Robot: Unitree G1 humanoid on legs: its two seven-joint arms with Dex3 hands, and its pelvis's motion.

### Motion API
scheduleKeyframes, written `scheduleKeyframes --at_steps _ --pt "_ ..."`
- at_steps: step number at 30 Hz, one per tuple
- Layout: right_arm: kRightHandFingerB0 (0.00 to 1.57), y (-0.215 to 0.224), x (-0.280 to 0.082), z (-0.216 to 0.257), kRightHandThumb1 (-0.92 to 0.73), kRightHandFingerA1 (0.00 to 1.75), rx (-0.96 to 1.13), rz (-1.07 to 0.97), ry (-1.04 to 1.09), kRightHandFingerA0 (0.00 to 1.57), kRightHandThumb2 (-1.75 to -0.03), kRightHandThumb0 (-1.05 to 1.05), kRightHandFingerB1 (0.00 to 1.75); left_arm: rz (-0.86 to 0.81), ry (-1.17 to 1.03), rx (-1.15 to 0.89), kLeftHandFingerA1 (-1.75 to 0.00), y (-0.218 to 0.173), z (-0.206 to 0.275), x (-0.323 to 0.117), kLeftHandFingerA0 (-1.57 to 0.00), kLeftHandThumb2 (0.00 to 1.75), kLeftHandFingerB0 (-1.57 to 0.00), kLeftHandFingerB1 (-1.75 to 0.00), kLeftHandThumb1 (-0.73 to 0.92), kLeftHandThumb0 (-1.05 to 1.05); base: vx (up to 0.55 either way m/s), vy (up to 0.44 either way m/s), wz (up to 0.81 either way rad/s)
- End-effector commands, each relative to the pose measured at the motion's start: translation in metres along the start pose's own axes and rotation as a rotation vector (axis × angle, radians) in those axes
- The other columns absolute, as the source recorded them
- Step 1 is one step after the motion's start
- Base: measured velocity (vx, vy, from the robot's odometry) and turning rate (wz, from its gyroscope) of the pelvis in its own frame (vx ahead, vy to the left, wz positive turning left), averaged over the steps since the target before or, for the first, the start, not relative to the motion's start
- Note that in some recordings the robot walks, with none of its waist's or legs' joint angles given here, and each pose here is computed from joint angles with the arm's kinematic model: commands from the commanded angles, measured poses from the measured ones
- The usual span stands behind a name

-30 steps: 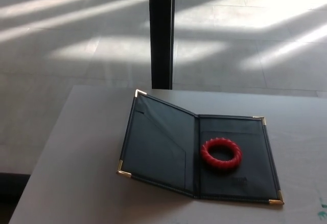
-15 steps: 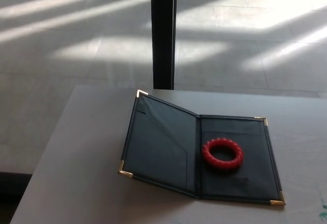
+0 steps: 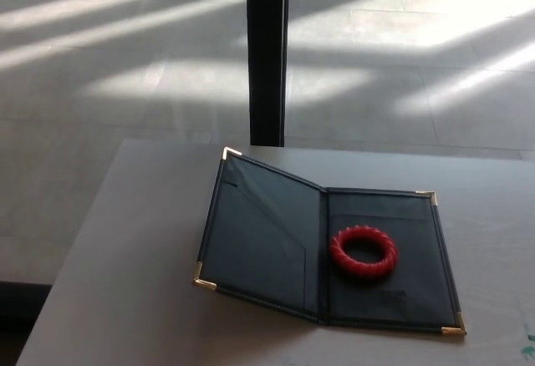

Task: There is a diary kept infront of the robot and the robot uses its right hand to grab its cover and puses it to the left to open it.

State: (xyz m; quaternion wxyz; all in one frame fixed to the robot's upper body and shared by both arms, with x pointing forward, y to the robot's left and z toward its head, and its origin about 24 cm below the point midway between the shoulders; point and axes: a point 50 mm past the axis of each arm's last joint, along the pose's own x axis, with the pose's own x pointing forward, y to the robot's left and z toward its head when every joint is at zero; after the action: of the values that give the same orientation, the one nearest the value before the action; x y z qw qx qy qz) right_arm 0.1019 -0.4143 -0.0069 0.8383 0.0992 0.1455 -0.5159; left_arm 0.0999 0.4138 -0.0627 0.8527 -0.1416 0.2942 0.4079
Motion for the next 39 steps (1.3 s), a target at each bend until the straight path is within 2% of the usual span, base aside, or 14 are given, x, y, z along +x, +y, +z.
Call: scheduleKeyframes --at_steps 1,3,4,10,11,12,13,14,15,17,18,23,29,39 --pt "0.59 -0.0004 0.0007 0.0050 -0.75 0.98 0.023 -0.009 -0.031 0.79 -1.16 -0.70 0.87 0.006 -0.029 0.006 -1.49 0.0025 0.0054 -0.0001 -0.63 1.51 -0.44 -1.31 0.71 -1.05 0.00 0.000 0.00" --pt "0.58 -0.0003 0.0006 0.0050 -0.75 0.98 0.028 -0.009 -0.029 0.79 -1.16 -0.70 0.87 0.005 -0.029 0.005 -1.49 0.0023 0.0056 -0.0001 -0.62 1.51 -0.42 -1.31 0.72 -1.05 0.00 0.000 0.00" --pt "0.52 -0.0002 -0.0002 0.0049 -0.92 1.08 0.033 -0.010 -0.027 0.81 -0.73 -0.74 0.93 0.002 -0.031 0.005 -1.49 0.0018 0.0063 0.0001 -0.64 1.51 -0.43 -1.31 0.73 -1.05 0.00 0.000 0.00" --pt "0.51 0.0000 -0.0007 0.0044 -0.92 1.08 0.037 -0.016 -0.018 0.82 -0.73 -0.73 0.92 0.007 -0.035 0.004 -1.48 0.0010 0.0066 0.0004 -0.67 1.49 -0.51 -1.34 0.72 -1.05 0.00 0.000 0.00" --pt "0.57 0.0003 -0.0013 0.0041 -0.75 0.98 0.032 -0.005 -0.020 0.79 -1.16 -0.69 0.86 0.002 -0.035 0.015 -1.48 0.0017 0.0063 0.0001 -0.65 1.50 -0.48 -1.33 0.72 -1.05 0.00 0.000 0.00" --pt "0.56 0.0003 -0.0016 0.0034 -0.79 0.98 0.033 0.010 -0.021 0.76 -1.17 -0.74 0.87 -0.003 -0.037 0.021 -1.49 0.0020 0.0061 -0.0002 -0.65 1.51 -0.48 -1.33 0.72 -1.05 0.00 0.000 0.00" --pt "0.53 0.0006 -0.0022 0.0034 -0.92 1.06 0.027 0.010 -0.021 0.78 -0.75 -0.74 0.93 -0.001 -0.037 0.020 -1.48 0.0019 0.0061 -0.0002 -0.67 1.49 -0.52 -1.34 0.71 -1.05 0.00 0.000 0.00" --pt "0.53 0.0007 -0.0025 0.0033 -0.92 1.06 0.024 0.011 -0.020 0.78 -0.75 -0.74 0.93 0.000 -0.038 0.020 -1.48 0.0019 0.0060 -0.0002 -0.67 1.49 -0.52 -1.34 0.71 -1.05 0.00 0.000 0.00" --pt "0.58 0.0004 -0.0016 0.0023 -0.75 0.97 0.027 0.005 -0.012 0.79 -1.16 -0.69 0.86 0.005 -0.030 -0.001 -1.49 0.0018 0.0060 0.0001 -0.64 1.50 -0.48 -1.33 0.71 -1.05 0.00 0.000 0.00" --pt "0.59 0.0007 -0.0020 0.0015 -0.74 0.98 0.040 0.000 -0.003 0.80 -1.15 -0.68 0.86 0.004 -0.029 0.010 -1.48 0.0023 0.0058 0.0000 -0.61 1.51 -0.44 -1.31 0.72 -1.05 0.00 0.000 0.00" --pt "0.52 0.0007 -0.0021 0.0012 -0.92 1.07 0.037 0.003 -0.001 0.82 -0.74 -0.73 0.92 0.005 -0.029 0.010 -1.47 0.0022 0.0057 0.0000 -0.62 1.50 -0.42 -1.29 0.72 -1.05 0.00 0.000 0.00" --pt "0.51 0.0013 -0.0014 0.0033 -0.92 1.06 0.028 -0.002 -0.003 0.84 -0.75 -0.73 0.91 0.003 -0.030 -0.016 -1.47 -0.0021 0.0058 0.0014 -0.66 1.49 -0.46 -1.30 0.73 -1.05 0.00 0.000 0.00" --pt "0.50 -0.0004 -0.0011 0.0014 -0.92 1.07 0.046 -0.012 0.002 0.84 -0.75 -0.74 0.91 -0.007 -0.027 -0.061 -1.47 -0.0013 0.0052 0.0011 -0.58 1.51 -0.32 -1.25 0.72 -1.05 0.00 0.000 0.00" --pt "0.46 0.0017 -0.0015 0.0030 -0.92 1.08 0.062 0.000 0.003 0.82 -0.76 -0.73 0.93 0.004 -0.035 -0.057 -1.48 -0.0030 0.0075 0.0020 -0.67 1.49 -0.45 -1.30 0.77 -1.05 0.00 0.000 0.00"
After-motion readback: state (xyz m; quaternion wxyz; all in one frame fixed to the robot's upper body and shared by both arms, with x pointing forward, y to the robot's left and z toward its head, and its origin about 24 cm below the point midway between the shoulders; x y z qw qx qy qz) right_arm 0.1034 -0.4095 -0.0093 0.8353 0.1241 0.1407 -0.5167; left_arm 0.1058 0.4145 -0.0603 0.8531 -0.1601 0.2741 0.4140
